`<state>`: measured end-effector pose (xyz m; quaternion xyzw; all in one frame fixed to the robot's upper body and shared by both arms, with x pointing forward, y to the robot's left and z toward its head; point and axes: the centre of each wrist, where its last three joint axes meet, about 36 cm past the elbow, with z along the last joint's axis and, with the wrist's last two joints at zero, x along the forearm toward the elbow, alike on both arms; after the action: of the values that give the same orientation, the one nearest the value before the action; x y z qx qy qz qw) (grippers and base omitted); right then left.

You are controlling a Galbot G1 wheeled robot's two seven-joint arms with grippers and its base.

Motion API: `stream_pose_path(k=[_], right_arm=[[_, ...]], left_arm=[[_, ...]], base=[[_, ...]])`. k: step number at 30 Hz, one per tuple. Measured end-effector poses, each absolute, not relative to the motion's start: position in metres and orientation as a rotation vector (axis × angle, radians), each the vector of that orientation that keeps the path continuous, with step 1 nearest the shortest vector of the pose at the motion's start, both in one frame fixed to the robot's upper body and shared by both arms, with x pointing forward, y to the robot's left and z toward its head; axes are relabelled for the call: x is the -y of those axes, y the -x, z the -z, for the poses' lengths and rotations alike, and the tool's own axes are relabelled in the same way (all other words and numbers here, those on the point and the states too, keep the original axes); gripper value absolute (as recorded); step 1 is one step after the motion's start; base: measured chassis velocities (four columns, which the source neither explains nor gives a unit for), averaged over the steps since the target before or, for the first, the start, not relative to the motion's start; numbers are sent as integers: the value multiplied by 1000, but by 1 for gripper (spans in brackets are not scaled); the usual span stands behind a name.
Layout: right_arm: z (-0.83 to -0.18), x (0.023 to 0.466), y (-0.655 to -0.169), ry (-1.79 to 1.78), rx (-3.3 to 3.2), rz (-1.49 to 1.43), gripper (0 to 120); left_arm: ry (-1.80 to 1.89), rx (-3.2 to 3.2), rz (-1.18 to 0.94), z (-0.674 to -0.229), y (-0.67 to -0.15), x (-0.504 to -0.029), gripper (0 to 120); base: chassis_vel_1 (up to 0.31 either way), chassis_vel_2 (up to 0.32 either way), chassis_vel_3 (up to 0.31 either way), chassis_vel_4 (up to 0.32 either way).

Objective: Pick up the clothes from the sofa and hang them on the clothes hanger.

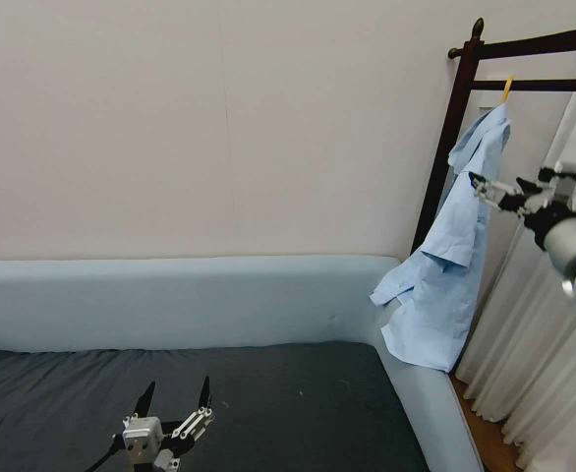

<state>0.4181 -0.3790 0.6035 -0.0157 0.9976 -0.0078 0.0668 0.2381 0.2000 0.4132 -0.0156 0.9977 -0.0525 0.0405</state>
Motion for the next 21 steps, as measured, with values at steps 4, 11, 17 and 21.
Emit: stream_pose_path(k=[4, 11, 17, 21], right_arm=[[-558, 370, -378, 52, -3040, 40, 100], [-444, 318, -250, 39, -3004, 22, 100], [-419, 295, -217, 27, -3011, -87, 100], [-407, 291, -210, 23, -3017, -81, 100]], left_arm=[[73, -3057, 155, -402, -234, -196, 100], [60, -3048, 126, -389, -218, -188, 100], [48, -3048, 113, -382, -213, -187, 100], [44, -3058, 93, -378, -213, -186, 100]], base=[[0, 0, 0, 0], [0, 0, 0, 0], [0, 0, 0, 0], [0, 0, 0, 0]])
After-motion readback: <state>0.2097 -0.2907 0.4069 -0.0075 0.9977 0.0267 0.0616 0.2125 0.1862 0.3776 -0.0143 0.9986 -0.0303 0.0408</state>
